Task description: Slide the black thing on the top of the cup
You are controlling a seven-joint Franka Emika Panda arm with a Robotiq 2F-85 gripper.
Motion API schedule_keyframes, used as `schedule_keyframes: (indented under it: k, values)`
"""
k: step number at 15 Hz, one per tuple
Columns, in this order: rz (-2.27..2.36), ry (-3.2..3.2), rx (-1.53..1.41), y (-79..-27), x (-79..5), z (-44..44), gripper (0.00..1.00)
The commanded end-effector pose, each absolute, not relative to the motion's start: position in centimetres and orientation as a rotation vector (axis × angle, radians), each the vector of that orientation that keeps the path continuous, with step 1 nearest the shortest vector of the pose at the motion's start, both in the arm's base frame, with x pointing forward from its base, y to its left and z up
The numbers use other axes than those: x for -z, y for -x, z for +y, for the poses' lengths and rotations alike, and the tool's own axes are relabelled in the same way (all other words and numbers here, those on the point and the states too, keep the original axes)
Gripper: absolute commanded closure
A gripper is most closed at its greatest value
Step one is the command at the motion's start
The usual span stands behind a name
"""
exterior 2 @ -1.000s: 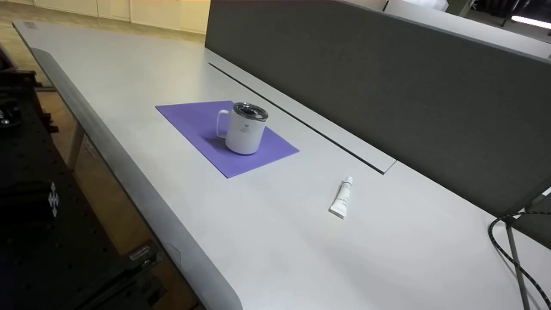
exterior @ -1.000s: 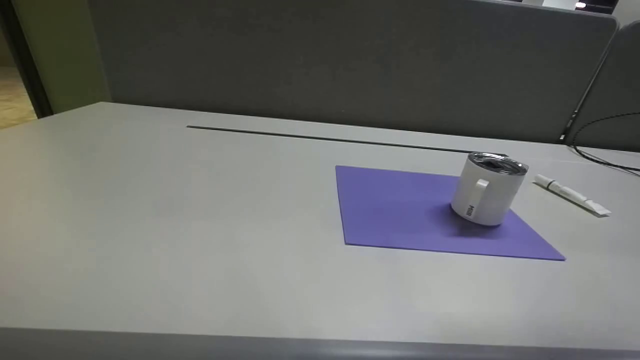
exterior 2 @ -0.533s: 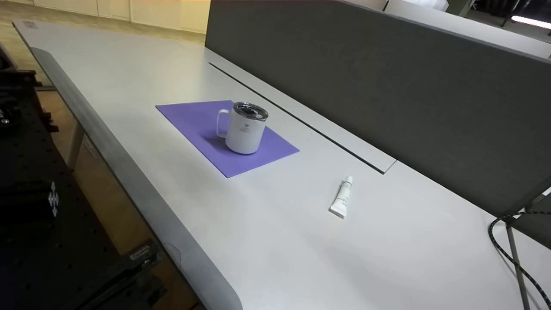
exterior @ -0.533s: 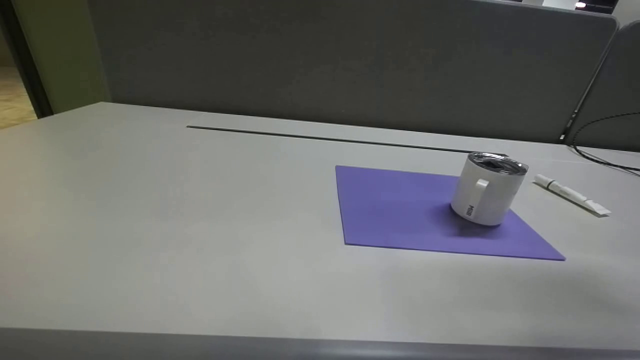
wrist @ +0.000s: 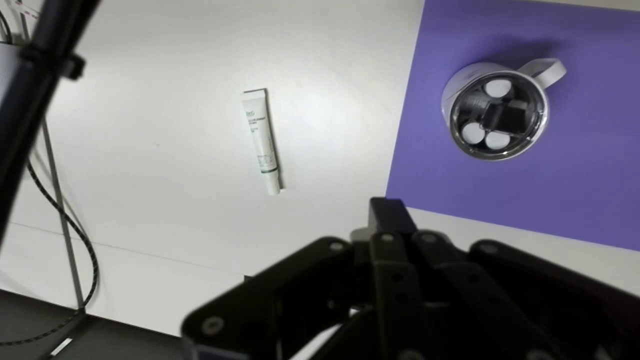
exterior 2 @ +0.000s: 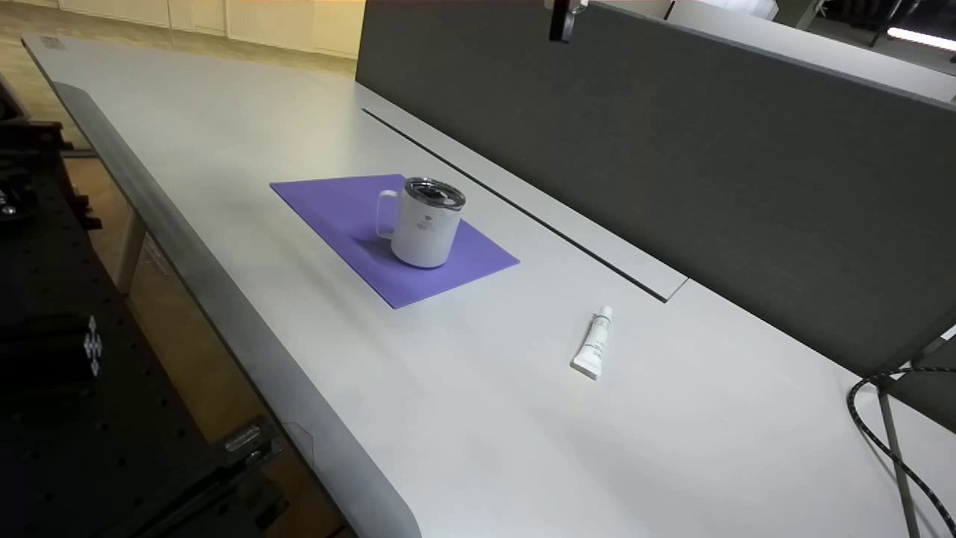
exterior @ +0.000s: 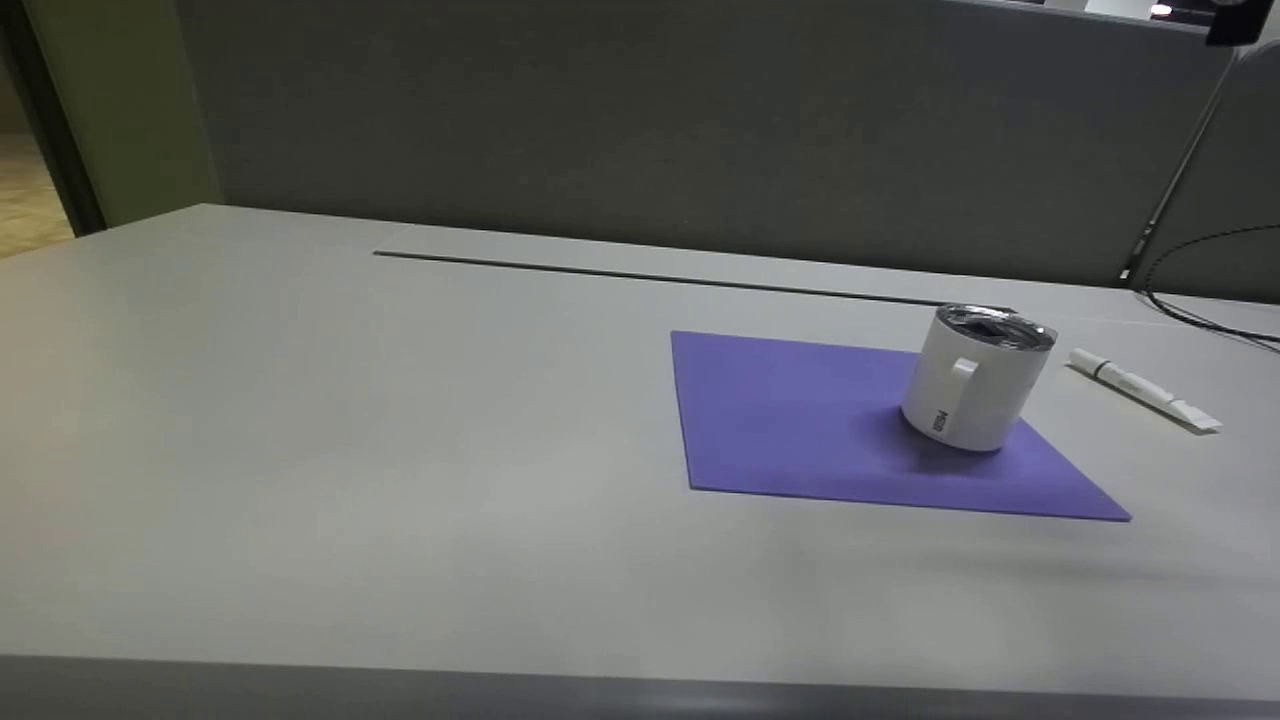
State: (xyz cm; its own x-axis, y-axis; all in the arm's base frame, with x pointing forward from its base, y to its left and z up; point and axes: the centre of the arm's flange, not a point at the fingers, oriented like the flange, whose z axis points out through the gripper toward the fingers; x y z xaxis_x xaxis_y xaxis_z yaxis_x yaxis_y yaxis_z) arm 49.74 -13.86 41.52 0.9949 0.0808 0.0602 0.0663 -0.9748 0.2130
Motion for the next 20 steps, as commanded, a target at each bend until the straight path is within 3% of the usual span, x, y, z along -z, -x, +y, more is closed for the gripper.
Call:
schedule_keyframes:
  k: [1,9,20]
  values:
    - [0.113,-2.930,-0.085,-49.8,-41.5,-13.6,1.00]
    - [0.112,-2.931,-0.076,-49.9,-41.6,-13.6,1.00]
    - [0.065,-3.018,0.013,-52.8,-33.5,-10.7,1.00]
